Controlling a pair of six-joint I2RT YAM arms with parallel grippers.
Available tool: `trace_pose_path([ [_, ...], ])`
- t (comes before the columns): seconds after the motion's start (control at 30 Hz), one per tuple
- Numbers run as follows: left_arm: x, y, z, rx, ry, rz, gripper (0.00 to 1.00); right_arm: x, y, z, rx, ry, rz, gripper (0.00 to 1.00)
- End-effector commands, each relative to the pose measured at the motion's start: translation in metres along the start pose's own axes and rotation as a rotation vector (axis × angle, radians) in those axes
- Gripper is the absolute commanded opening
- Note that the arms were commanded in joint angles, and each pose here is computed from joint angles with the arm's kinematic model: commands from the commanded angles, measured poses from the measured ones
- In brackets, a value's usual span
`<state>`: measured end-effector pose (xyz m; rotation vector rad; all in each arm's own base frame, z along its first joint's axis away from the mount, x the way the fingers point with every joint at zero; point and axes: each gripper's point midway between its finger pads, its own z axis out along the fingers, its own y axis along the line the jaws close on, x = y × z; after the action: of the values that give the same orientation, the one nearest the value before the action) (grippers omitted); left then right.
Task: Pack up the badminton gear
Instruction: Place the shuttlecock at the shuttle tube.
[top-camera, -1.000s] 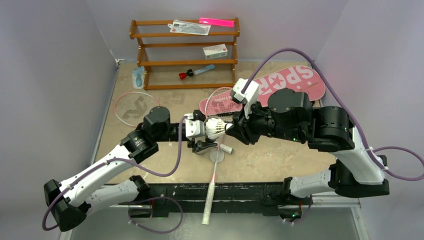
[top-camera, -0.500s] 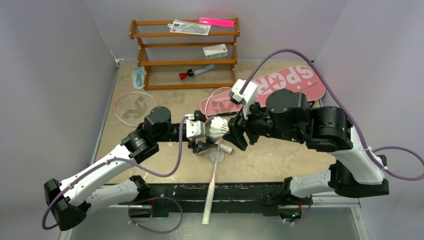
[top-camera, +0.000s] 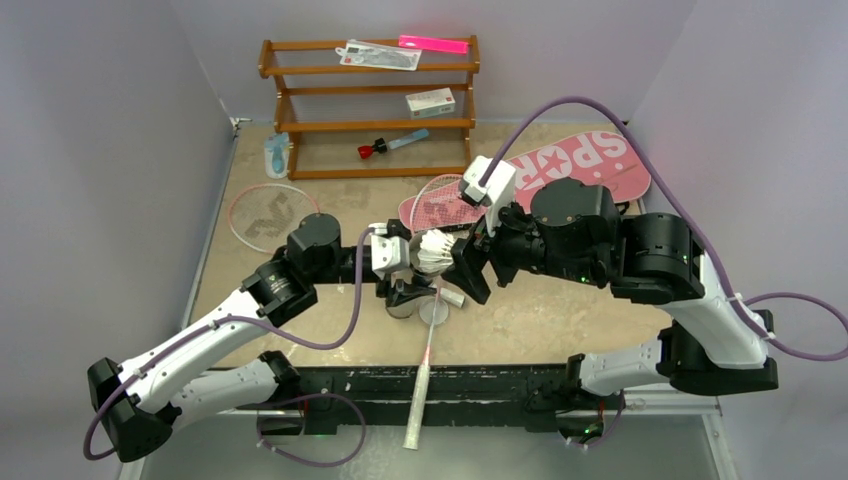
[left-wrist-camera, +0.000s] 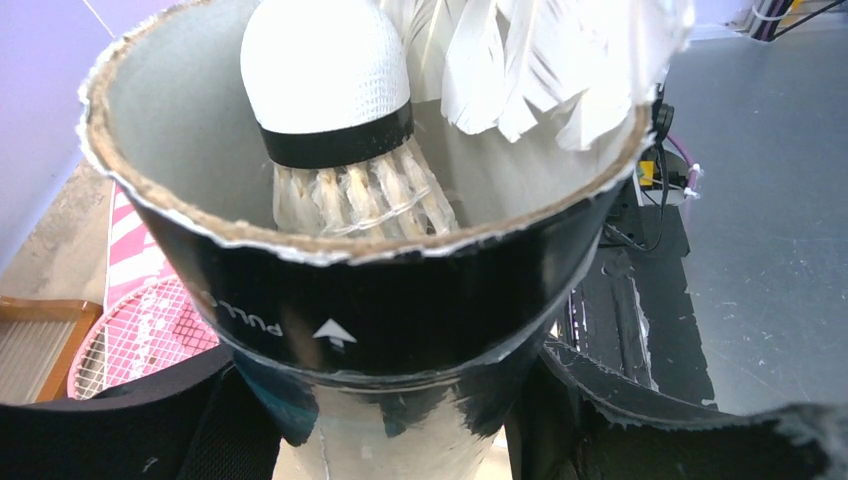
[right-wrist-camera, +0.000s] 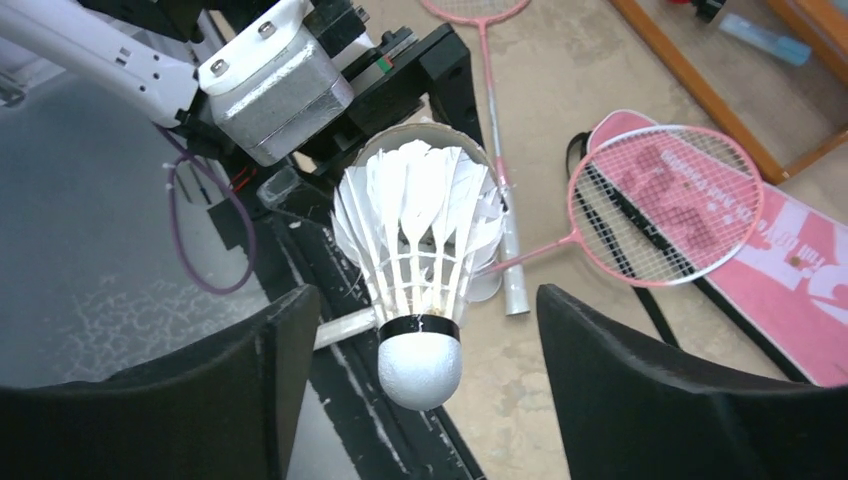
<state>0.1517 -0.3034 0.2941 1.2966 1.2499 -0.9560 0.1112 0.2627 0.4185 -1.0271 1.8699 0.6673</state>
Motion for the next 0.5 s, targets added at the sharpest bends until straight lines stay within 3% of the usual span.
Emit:
trace_pose_path([
  [0.0,-0.008,-0.006,-0.003,-0.002,-0.034,-0.054,0.55,-0.019,-0.009,-0.001,0.050,-0.096,0.003,0.87],
  [0.17,-0.014,-0.005,-0.006,-0.034,-0.091,-0.070,0.55,-0.044,-0.011,-0.007,0.047,-0.272,-0.039,0.99],
  [0.47,-0.011,0.000,-0.011,-0.100,-0.123,-0.104,0.56,-0.067,0.001,-0.018,-0.038,-0.575,-0.132,0.99],
])
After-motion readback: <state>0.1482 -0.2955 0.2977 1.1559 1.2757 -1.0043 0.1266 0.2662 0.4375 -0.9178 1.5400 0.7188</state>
